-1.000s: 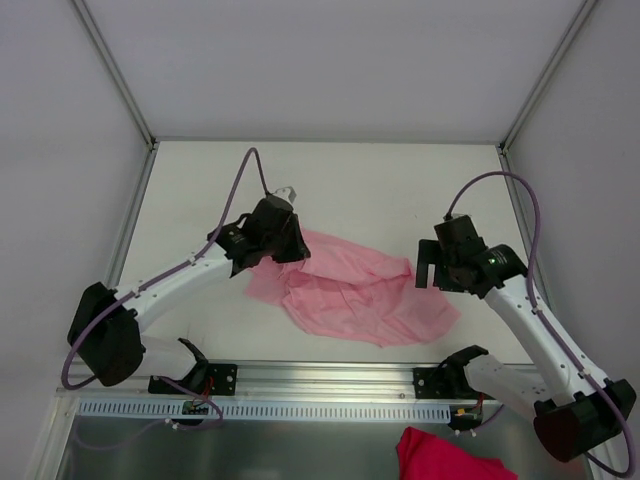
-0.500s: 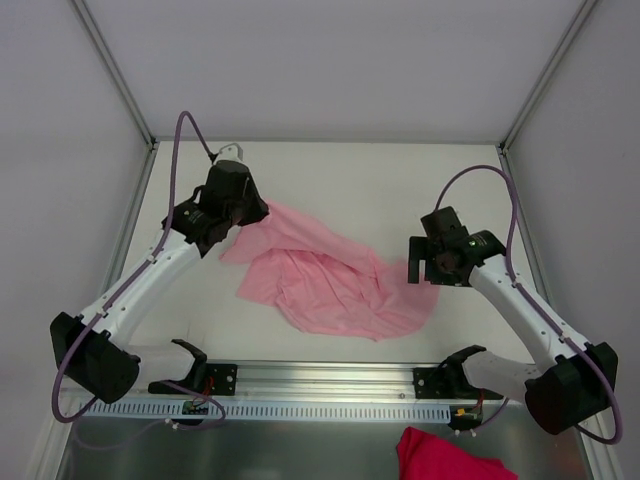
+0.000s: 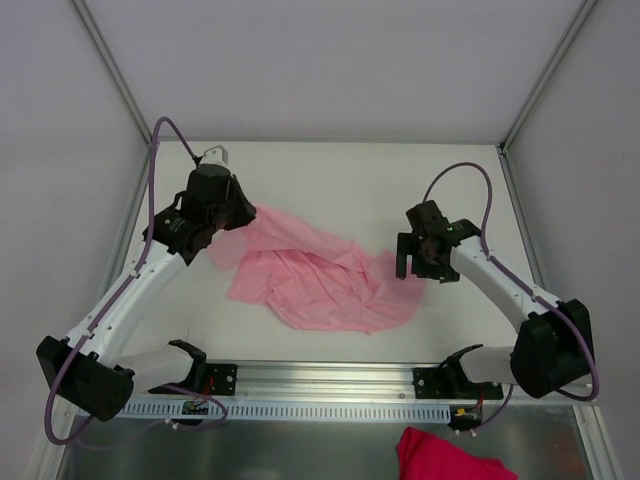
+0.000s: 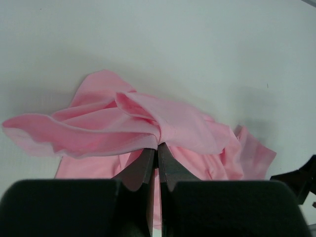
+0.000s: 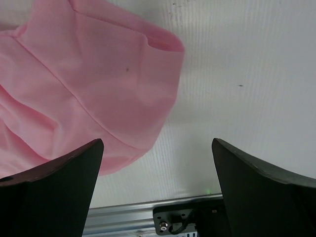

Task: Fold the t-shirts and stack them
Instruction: Flatten out the tshirt

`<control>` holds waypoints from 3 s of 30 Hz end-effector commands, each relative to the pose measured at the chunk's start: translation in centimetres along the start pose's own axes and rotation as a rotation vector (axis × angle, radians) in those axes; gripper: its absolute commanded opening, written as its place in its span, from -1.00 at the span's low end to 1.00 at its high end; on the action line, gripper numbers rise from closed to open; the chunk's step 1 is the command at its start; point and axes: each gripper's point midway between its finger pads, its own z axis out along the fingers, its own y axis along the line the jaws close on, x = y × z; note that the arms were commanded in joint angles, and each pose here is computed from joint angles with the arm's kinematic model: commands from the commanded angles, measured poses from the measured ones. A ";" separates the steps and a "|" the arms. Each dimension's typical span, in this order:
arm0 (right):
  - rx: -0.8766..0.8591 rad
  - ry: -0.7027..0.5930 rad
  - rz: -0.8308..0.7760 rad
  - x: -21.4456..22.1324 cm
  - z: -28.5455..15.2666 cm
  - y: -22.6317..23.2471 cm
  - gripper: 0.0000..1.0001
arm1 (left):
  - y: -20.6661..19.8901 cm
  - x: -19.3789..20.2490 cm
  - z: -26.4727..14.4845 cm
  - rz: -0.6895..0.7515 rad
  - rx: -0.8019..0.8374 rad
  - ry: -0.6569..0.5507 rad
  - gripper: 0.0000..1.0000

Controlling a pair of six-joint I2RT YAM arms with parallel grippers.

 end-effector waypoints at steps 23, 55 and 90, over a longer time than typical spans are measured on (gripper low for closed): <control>0.252 -0.003 0.014 -5.4 5.1 0.3 0.61 | 0.6 0.3 -2.3 0.053 0.007 0.014 -1.00; 0.268 0.077 0.121 -3.1 9.4 -1.3 -0.40 | 1.4 1.1 -3.5 0.061 -0.016 0.040 -1.00; 0.294 -0.763 0.048 -27.4 -20.3 -5.0 -0.98 | -7.6 -18.3 -5.5 0.130 0.122 -0.426 -1.00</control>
